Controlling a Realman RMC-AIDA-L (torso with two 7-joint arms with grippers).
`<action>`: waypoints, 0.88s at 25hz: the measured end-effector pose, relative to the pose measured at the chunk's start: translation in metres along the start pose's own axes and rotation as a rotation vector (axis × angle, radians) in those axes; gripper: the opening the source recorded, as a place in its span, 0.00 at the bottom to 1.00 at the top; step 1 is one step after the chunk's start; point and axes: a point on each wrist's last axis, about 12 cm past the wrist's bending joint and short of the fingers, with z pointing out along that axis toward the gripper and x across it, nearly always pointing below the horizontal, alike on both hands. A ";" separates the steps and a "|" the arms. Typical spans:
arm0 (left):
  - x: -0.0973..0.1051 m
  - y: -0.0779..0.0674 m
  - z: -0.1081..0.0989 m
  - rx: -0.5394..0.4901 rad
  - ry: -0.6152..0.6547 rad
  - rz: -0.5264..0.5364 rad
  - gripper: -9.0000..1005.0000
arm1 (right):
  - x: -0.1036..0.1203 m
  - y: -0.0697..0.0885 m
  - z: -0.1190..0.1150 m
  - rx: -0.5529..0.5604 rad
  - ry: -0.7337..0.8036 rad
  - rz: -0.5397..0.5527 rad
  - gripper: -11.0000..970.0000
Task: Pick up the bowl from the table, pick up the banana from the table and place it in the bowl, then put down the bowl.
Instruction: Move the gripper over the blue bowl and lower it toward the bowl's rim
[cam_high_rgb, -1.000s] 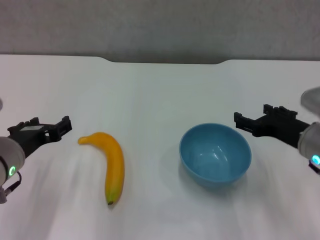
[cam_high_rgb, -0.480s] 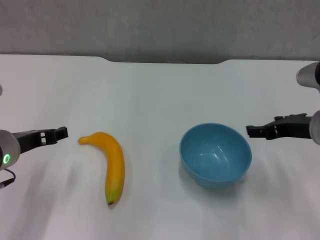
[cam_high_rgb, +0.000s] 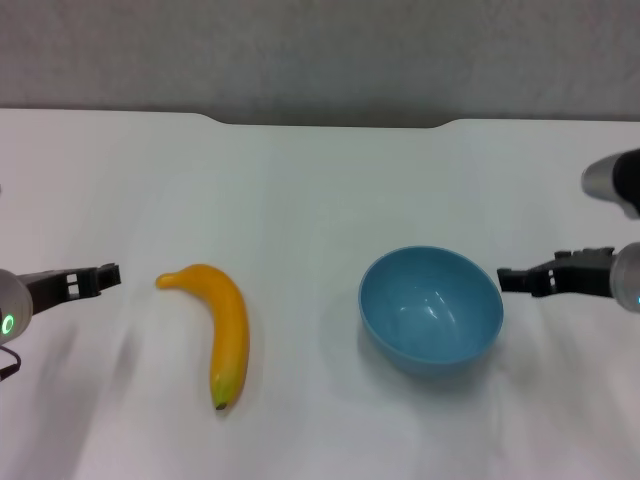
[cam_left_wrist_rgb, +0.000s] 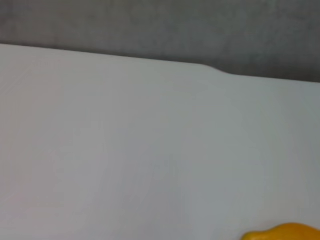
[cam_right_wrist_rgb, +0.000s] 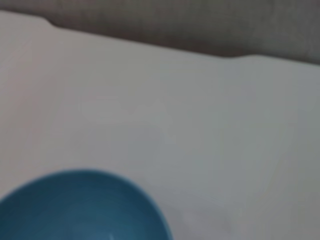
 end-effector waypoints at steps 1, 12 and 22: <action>0.001 0.001 0.001 -0.007 0.002 -0.001 0.79 | 0.002 0.001 0.003 -0.001 0.009 -0.002 0.91; 0.008 0.012 0.012 -0.035 0.022 -0.024 0.79 | 0.002 0.012 0.011 -0.011 -0.013 -0.037 0.91; 0.009 0.014 0.012 -0.036 0.013 -0.030 0.79 | 0.011 0.025 0.031 -0.020 0.009 -0.100 0.91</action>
